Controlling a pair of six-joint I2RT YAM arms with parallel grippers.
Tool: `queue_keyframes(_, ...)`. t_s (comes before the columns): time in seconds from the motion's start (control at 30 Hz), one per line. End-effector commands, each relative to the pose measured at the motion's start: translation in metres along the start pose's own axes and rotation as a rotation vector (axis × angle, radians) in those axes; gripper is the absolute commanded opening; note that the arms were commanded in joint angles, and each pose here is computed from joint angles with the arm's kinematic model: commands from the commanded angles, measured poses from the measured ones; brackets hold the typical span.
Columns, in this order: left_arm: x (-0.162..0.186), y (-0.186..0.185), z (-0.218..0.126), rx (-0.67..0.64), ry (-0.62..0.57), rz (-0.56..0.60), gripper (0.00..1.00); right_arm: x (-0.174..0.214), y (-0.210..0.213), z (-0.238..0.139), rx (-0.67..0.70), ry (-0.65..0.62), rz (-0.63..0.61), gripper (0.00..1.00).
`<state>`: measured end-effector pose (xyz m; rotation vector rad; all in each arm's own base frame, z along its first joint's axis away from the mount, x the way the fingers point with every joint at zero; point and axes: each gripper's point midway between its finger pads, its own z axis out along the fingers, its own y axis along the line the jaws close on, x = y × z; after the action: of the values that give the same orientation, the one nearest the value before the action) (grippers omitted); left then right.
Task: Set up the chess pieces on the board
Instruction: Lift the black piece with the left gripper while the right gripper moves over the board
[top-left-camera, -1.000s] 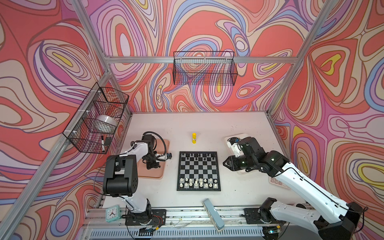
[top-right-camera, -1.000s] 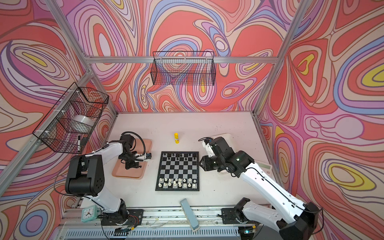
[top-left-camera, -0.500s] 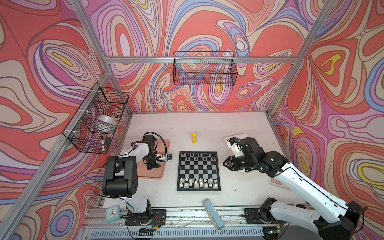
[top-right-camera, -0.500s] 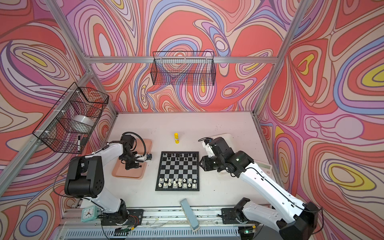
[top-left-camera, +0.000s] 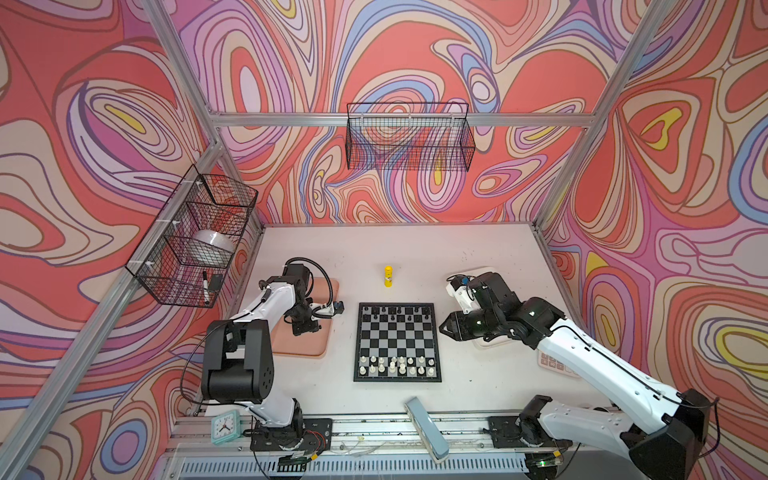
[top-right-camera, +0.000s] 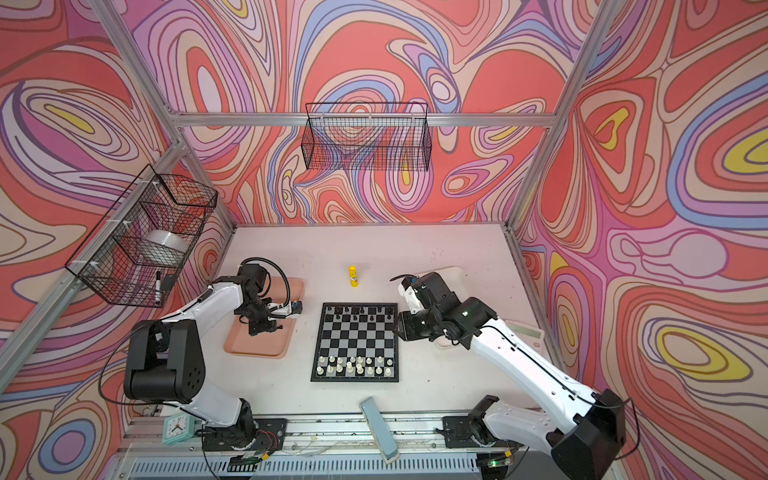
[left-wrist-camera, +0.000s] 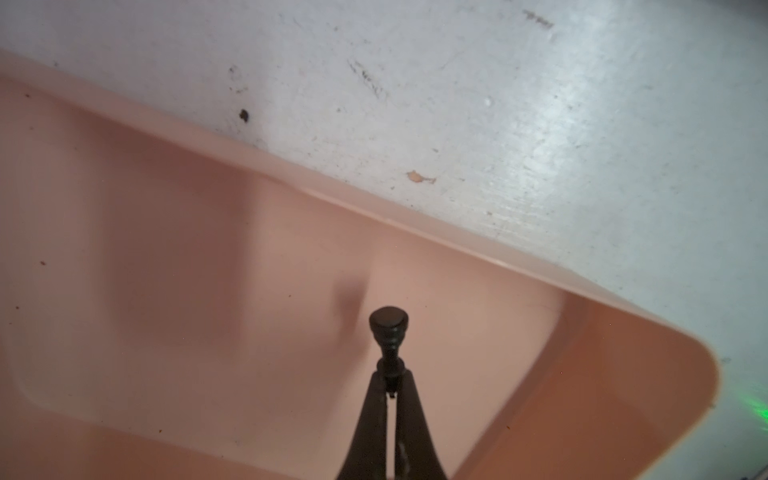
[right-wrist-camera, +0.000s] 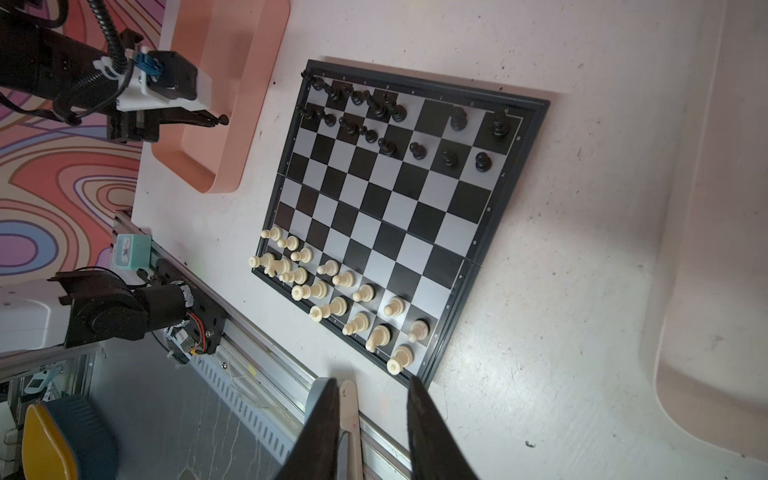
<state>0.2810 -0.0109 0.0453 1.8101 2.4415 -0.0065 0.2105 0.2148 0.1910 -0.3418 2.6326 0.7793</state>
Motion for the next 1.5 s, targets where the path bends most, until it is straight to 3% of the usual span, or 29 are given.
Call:
queue_keyframes(0.0,-0.001,-0.009,-0.01,0.022,-0.008,-0.002,0.02,-0.009,0.011,-0.004,-0.047,-0.025,-0.022,0.29)
queue_keyframes(0.23,-0.013,-0.006,-0.022,0.045,-0.061,-0.105,0.01,-0.021,0.039,0.004,-0.182,0.0,-0.035,0.29)
queue_keyframes(0.77,-0.062,0.018,-0.089,0.066,-0.279,-0.298,0.02,-0.074,0.109,0.024,-0.537,-0.008,-0.079,0.29)
queue_keyframes(1.47,-0.131,-0.007,-0.147,0.079,-0.42,-0.233,0.02,-0.107,0.132,0.068,-0.75,0.001,-0.015,0.29)
